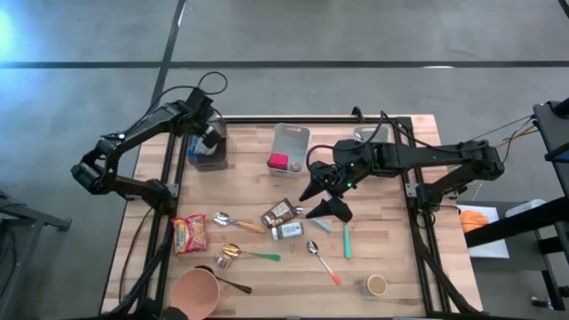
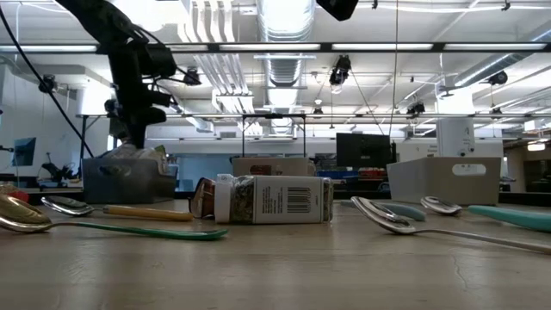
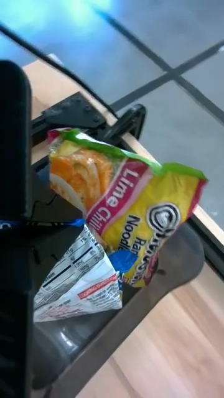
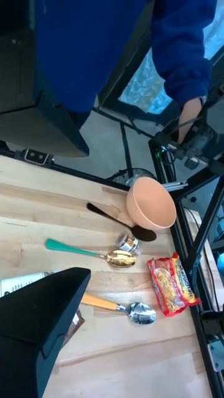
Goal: Pick & Place Food Item
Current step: Put the blue noodle pack into the black bin
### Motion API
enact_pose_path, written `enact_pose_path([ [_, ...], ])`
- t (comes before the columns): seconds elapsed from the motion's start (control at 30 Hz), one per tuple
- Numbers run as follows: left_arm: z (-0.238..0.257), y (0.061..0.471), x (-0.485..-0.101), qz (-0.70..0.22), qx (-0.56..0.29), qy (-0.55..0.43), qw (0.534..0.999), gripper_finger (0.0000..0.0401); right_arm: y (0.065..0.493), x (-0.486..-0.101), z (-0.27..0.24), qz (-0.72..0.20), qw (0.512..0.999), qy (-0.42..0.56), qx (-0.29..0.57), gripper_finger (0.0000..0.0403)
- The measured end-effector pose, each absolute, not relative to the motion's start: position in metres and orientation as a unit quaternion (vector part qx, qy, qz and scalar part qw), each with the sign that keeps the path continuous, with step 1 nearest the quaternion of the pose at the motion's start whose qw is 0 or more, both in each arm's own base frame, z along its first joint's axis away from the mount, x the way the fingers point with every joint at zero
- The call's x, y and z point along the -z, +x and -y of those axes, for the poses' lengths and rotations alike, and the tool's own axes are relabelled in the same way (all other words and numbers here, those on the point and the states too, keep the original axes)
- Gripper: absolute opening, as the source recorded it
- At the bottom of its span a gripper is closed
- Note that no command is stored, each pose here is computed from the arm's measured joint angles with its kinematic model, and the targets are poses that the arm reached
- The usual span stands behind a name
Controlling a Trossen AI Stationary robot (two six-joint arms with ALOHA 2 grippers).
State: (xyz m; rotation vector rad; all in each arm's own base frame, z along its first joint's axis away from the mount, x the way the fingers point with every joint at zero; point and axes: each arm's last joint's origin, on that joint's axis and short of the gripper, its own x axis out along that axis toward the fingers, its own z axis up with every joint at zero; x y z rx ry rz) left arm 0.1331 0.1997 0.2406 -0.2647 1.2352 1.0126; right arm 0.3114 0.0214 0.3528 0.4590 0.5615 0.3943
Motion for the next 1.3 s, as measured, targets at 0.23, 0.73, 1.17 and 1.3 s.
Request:
enact_pose_path([
  [0.23, -0.198, 0.132, -0.240, -0.551, -0.464, -0.140, 0.679, 0.0000, 0.311, -0.353, -0.029, -0.276, 0.913, 0.222, -0.202, 0.0302],
  [0.73, -0.191, 0.127, -0.230, -0.574, -0.449, -0.162, 0.665, 0.0037, 0.311, -0.353, -0.034, -0.278, 0.914, 0.224, -0.196, 0.0302],
  [1.17, -0.187, 0.128, -0.218, -0.570, -0.458, -0.175, 0.659, 0.0035, 0.311, -0.353, -0.034, -0.277, 0.914, 0.224, -0.196, 0.0302],
  [1.3, -0.187, 0.128, -0.219, -0.568, -0.460, -0.174, 0.660, 0.0035, 0.311, -0.353, -0.034, -0.278, 0.913, 0.226, -0.195, 0.0302],
])
